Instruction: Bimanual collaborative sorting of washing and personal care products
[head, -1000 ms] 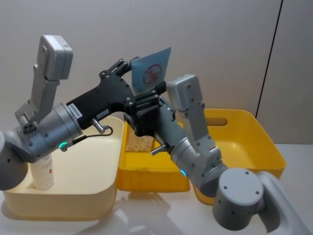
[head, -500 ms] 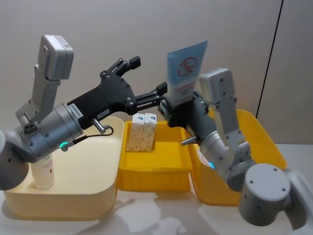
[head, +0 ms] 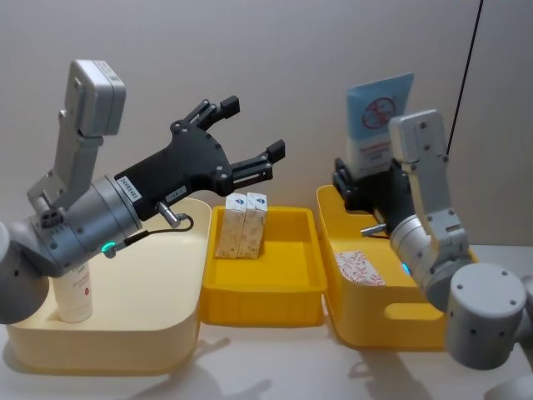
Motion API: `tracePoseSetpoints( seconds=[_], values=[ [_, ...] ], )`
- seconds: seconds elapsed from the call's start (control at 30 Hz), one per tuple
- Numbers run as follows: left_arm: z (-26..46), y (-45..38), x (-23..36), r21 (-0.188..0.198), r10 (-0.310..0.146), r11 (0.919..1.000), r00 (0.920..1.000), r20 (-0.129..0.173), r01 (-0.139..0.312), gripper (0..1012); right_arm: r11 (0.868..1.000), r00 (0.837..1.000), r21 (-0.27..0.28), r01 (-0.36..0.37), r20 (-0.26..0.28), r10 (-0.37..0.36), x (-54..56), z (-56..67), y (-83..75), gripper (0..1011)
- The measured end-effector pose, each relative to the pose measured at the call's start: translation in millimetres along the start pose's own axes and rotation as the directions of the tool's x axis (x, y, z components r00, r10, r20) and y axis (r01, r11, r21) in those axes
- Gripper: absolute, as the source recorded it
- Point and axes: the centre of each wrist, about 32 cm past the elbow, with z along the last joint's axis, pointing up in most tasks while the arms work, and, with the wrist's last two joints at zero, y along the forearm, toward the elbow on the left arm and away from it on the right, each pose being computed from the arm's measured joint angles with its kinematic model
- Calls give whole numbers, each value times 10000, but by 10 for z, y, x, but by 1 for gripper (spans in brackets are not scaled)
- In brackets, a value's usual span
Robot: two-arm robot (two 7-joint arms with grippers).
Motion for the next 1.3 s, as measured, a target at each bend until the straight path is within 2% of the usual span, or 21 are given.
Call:
tracePoseSetpoints(
  seconds=[0.1, 0.27, 0.3, 0.37, 0.5, 0.7, 0.73, 0.83, 0.93, 0.97, 1.03, 1.1, 1.13, 1.2, 1.27, 1.3],
  values=[
    [0, 0, 0, 0, 0, 10000, 10000, 0, 0, 1003, 9989, 9996, -360, 297, 48, -296, 72, -1, 41, 605],
    [0, 0, 0, 0, 0, 10000, 10000, 1, 0, 1003, 9900, 9975, -1219, 708, 133, -697, 209, -1, 138, 605],
    [0, 0, 0, 0, 0, 10000, 10000, 0, 0, 1003, 9900, 9975, -1219, 708, 133, -697, 209, -1, 138, 605],
    [0, 0, 0, 0, 1, 10000, 10000, 0, -1, 1003, 9826, 9965, -1659, 830, 152, -816, 271, 13, 195, 604],
    [0, 0, 0, -1, 0, 10000, 10000, 0, 0, 1003, 9729, 9961, -2134, 886, 173, -869, 329, 26, 249, 604],
    [0, 0, 0, -1, -1, 10000, 10000, 0, 1, 1003, 9505, 9967, -2999, 814, 192, -793, 444, 89, 368, 604],
    [0, 0, 0, -1, -1, 10000, 10000, 0, 1, 1003, 9425, 9971, -3257, 753, 182, -734, 474, 112, 399, 604],
    [0, 0, 0, 0, 0, 10000, 10000, 1, 0, 1003, 9322, 9978, -3558, 668, 195, -640, 516, 151, 442, 604],
    [0, 0, 0, -1, 0, 10000, 10000, 1, 0, 1003, 9167, 9986, -3962, 520, 218, -472, 575, 219, 511, 605],
    [0, 0, 0, 0, 0, 10000, 10000, 0, 0, 1003, 9072, 9991, -4187, 418, 226, -356, 608, 262, 548, 604],
    [0, 0, 0, -1, -1, 10000, 10000, 0, 1, 1002, 8987, 9994, -4372, 327, 220, -257, 638, 305, 580, 605],
    [0, 0, 0, 0, -1, 10000, 10000, 0, 1, 1003, 8767, 9998, -4810, 103, 208, -3, 695, 380, 650, 604],
    [0, 0, 0, -1, -1, 10000, 10000, 0, 1, 1003, 8767, 9998, -4810, 103, 208, -3, 695, 380, 650, 607],
    [0, 0, 0, -1, -1, 10000, 10000, 1, 1, 1003, 8586, 9996, -5125, -68, 208, 203, 743, 452, 708, 632],
    [0, 0, 0, -1, 0, 10000, 10000, 0, 0, 1003, 8496, 9993, -5272, -148, 222, 312, 771, 496, 746, 665],
    [1, -1, 0, -1, -1, 10000, 10000, 1, 1, 1003, 8360, 9988, -5480, -277, 187, 454, 800, 539, 780, 694]
  ],
)
